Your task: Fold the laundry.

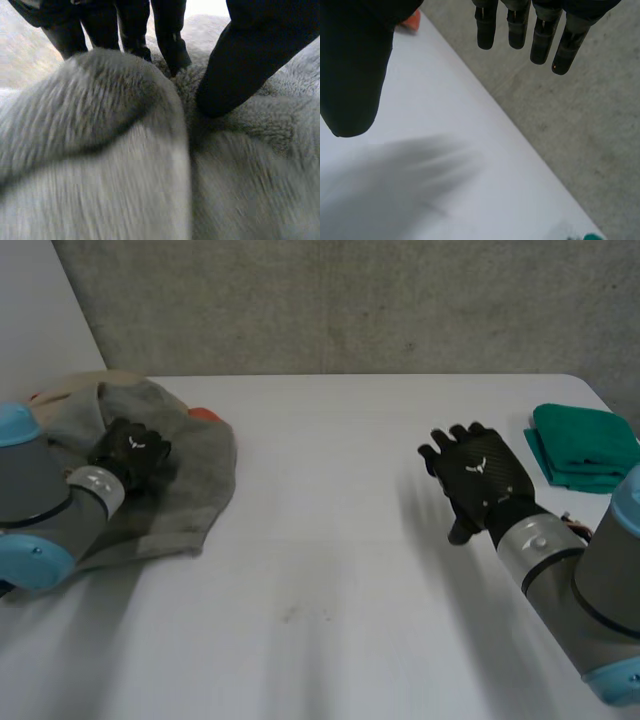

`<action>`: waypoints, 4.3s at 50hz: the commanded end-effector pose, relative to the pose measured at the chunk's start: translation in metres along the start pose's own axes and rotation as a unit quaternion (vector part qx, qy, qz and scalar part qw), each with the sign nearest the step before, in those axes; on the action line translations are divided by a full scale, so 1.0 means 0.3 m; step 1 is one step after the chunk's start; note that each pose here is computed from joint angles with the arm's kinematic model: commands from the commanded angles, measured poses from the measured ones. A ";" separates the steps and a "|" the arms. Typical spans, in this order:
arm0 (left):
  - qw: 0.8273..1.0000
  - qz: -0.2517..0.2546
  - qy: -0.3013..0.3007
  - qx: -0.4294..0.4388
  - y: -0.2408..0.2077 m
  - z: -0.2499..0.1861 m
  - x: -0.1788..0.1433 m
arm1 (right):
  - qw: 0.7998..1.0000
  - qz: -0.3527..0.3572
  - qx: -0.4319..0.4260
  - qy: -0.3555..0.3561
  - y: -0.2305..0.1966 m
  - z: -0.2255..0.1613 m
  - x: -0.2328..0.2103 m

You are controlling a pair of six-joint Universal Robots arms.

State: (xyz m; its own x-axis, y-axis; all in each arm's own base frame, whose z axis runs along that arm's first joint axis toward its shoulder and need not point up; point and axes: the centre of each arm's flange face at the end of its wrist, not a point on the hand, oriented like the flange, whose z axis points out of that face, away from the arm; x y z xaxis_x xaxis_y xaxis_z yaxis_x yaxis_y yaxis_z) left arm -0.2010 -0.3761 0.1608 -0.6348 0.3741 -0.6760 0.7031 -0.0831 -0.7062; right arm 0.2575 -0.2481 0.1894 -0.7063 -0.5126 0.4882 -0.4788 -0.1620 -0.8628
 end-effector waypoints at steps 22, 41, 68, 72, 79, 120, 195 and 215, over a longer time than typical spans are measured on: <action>0.907 -0.114 0.339 0.221 -0.532 -0.539 0.756 | 0.995 0.015 -0.032 0.091 0.059 0.001 0.200; 0.963 -0.176 0.105 0.177 -0.525 -0.424 0.230 | 0.997 0.016 -0.040 0.070 0.038 -0.006 0.170; 0.981 -0.127 0.137 0.053 -0.139 -0.020 0.215 | 0.980 -0.092 -0.027 -0.174 -0.054 -0.103 -0.350; 0.980 -0.126 0.147 0.048 -0.122 -0.004 0.248 | 0.977 -0.118 -0.031 -0.178 -0.025 -0.083 -0.394; 0.982 -0.122 0.136 0.042 -0.133 -0.009 0.254 | 0.981 -0.117 -0.025 -0.156 -0.033 -0.041 -0.382; 0.977 -0.189 0.071 0.062 -0.353 -0.108 0.125 | 0.971 0.223 -0.036 0.076 0.093 0.308 0.331; 0.996 -0.043 0.074 0.032 -0.105 -0.029 0.296 | 0.998 0.014 -0.060 0.017 0.122 0.015 0.065; 0.996 -0.016 0.076 0.039 -0.087 0.039 0.337 | 0.993 0.021 -0.068 0.090 0.156 0.061 0.235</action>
State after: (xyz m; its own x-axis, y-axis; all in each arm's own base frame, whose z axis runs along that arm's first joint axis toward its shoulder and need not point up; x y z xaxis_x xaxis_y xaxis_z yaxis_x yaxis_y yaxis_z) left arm -0.2844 -0.3419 0.1152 -0.6126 0.5139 -0.6005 0.6387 -0.1257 -0.7591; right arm 0.2010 -0.2999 0.1791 -0.7934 -0.3775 0.4774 -0.5066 -0.0253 -0.8618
